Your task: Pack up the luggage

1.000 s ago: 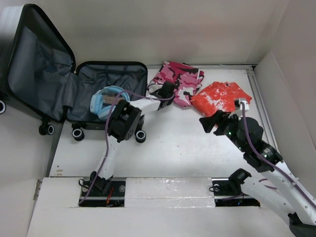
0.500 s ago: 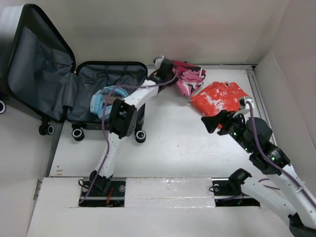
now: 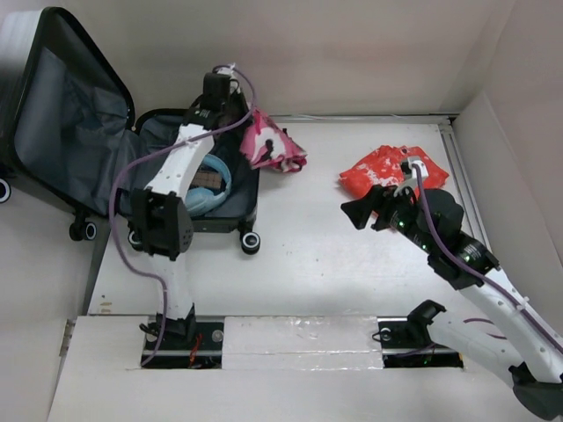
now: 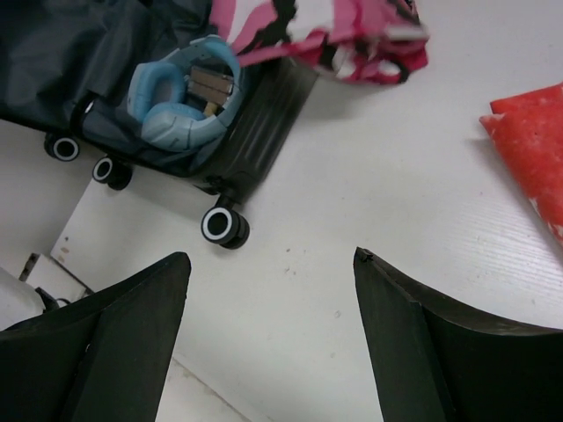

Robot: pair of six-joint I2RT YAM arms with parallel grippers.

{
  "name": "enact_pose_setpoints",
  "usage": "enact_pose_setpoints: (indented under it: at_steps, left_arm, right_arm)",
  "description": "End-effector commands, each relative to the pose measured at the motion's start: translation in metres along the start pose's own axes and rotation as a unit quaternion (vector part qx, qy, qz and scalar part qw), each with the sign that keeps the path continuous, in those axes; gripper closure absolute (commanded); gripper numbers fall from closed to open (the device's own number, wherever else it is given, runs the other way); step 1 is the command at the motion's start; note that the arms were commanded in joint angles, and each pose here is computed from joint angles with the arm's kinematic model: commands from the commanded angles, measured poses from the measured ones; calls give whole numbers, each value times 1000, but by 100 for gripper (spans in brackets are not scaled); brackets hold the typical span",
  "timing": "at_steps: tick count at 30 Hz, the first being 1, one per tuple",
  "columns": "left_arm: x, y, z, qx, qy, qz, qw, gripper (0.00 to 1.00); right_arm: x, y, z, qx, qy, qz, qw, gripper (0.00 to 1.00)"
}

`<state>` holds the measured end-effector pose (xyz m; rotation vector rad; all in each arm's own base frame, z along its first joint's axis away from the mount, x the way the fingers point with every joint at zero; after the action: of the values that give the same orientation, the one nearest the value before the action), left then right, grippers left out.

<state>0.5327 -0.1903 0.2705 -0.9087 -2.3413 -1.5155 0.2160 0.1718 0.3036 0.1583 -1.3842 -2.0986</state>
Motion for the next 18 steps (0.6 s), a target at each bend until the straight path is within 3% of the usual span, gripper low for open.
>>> enact_pose_setpoints:
  at_steps: [1, 6, 11, 15, 18]
  left_arm:
    - [61, 21, 39, -21, 56, -68, 996, 100]
    - [90, 34, 129, 88, 102, -110, 985, 100]
    - [133, 76, 176, 99, 142, -170, 970, 100]
    - [150, 84, 201, 79, 207, -183, 958, 100]
    - [143, 63, 236, 94, 262, -156, 948, 100]
  right_arm:
    - [9, 38, 27, 12, 57, -56, 997, 19]
    - [1, 27, 27, 13, 67, -38, 997, 19]
    - [-3, 10, 16, 12, 53, -22, 998, 19]
    - [-5, 0, 10, 7, 44, -14, 999, 19]
    - [-8, -7, 7, 2, 41, -8, 999, 19]
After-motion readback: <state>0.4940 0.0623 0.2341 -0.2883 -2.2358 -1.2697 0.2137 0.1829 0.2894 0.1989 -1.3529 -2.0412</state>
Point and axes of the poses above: each gripper's point midway between its finger pads, its own x axis back along the fingers, its own z axis along the line the jaws close on, y = z × x, the point moved 2 cm from there along x, back along the fingers
